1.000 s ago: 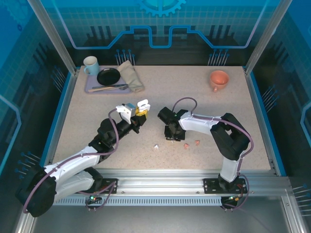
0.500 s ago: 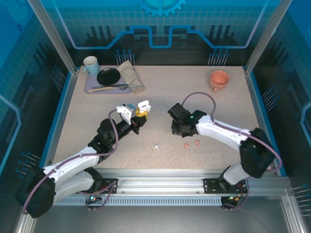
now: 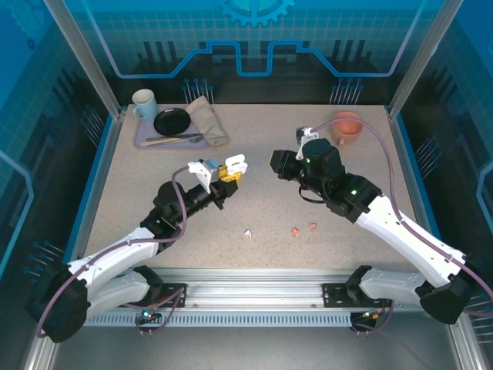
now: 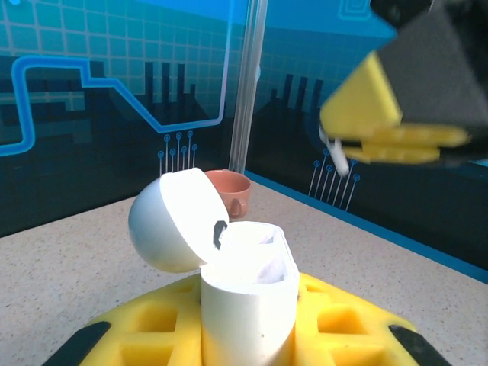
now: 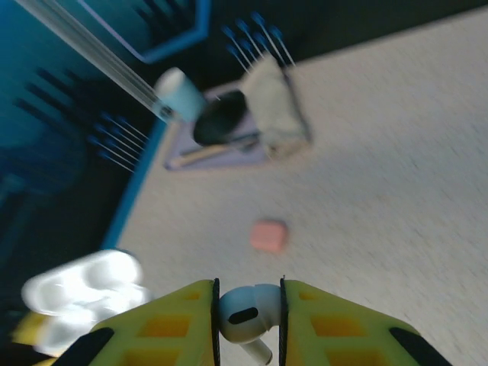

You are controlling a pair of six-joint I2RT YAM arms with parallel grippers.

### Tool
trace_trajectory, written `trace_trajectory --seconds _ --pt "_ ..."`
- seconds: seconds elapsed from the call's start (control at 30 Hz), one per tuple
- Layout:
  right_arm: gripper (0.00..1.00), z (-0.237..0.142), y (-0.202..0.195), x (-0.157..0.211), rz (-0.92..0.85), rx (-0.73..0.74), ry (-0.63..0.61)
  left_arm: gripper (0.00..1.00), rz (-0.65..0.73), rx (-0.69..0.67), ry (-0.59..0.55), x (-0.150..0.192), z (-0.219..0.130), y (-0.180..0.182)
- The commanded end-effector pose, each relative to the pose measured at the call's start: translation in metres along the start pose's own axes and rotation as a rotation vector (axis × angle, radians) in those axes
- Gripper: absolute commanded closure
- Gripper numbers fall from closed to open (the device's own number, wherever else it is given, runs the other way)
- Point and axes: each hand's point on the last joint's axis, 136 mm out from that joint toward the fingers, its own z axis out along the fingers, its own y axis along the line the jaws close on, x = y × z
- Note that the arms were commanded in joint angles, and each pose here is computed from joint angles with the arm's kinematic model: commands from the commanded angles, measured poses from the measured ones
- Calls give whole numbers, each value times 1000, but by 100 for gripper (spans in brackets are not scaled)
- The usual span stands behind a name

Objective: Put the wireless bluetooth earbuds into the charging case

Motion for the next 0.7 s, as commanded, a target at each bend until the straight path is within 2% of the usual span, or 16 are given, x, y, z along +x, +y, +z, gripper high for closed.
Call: trace_trajectory --seconds 0.0,0.1,0.27,0.5,0.67 --pt "76 -11 47 -41 -12 -205 -137 100 -1 65 -103 -37 8 -11" --pt "76 -15 72 -51 -8 -322 -189 100 -12 78 -146 -47 14 -13" --pt "77 -18 95 -59 11 -431 -239 100 -11 102 -210 -64 25 -16" --pt "77 -15 109 -58 41 -492 -253 100 -6 124 -306 -90 39 -20" --pt "77 -14 116 -57 51 -517 -264 100 13 140 -333 -102 46 -23"
